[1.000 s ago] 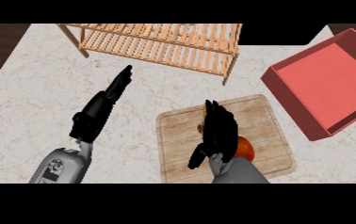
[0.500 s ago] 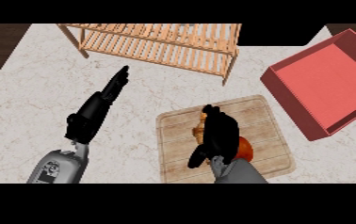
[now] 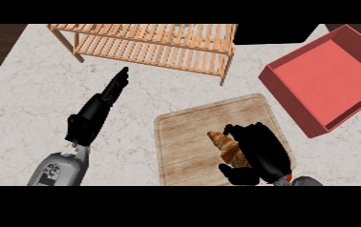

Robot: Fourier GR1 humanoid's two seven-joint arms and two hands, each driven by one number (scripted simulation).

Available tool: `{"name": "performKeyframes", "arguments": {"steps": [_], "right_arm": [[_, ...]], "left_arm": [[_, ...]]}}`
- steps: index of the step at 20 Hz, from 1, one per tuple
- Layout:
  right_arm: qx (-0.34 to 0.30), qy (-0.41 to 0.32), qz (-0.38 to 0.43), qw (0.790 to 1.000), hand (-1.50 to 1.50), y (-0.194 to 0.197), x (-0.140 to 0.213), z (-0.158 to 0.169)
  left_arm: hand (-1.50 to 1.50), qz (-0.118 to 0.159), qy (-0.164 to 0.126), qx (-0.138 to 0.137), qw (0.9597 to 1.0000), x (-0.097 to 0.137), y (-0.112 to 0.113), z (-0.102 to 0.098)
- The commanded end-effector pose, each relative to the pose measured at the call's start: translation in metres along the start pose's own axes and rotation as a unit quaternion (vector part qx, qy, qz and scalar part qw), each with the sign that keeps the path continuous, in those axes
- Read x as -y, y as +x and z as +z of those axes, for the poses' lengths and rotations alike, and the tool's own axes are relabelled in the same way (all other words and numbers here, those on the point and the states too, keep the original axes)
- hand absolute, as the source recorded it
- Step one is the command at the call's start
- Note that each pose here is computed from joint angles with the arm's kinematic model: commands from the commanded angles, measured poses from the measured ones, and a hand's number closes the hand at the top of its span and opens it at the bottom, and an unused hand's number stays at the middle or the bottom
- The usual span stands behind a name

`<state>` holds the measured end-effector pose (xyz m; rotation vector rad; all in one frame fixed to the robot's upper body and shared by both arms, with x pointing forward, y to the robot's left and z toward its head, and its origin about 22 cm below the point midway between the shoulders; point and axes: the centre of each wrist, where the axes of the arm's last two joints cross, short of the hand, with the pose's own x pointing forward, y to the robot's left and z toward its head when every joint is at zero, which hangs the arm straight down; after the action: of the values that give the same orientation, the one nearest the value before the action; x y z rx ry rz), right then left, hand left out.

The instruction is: Pick the croissant from the cutting board and place it in the cardboard box

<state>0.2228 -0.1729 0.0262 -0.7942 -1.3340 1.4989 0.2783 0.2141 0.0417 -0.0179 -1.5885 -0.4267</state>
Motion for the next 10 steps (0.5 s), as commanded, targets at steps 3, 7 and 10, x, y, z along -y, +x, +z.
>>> {"name": "performKeyframes", "arguments": {"steps": [3,7,10], "right_arm": [[0.139,-0.062,0.068,0.986,1.50,-0.070,0.045,0.041],[0.181,-0.113,0.050,0.976,1.50,-0.110,0.075,0.066],[0.202,-0.111,0.035,0.972,1.50,-0.140,0.090,0.084]], "left_arm": [[0.00,0.009,0.020,-0.010,0.9997,-0.003,-0.007,0.007],[0.00,0.006,0.024,-0.015,0.9996,-0.007,-0.008,0.011],[0.00,0.006,0.037,-0.012,0.9992,-0.011,-0.010,0.013]]}}
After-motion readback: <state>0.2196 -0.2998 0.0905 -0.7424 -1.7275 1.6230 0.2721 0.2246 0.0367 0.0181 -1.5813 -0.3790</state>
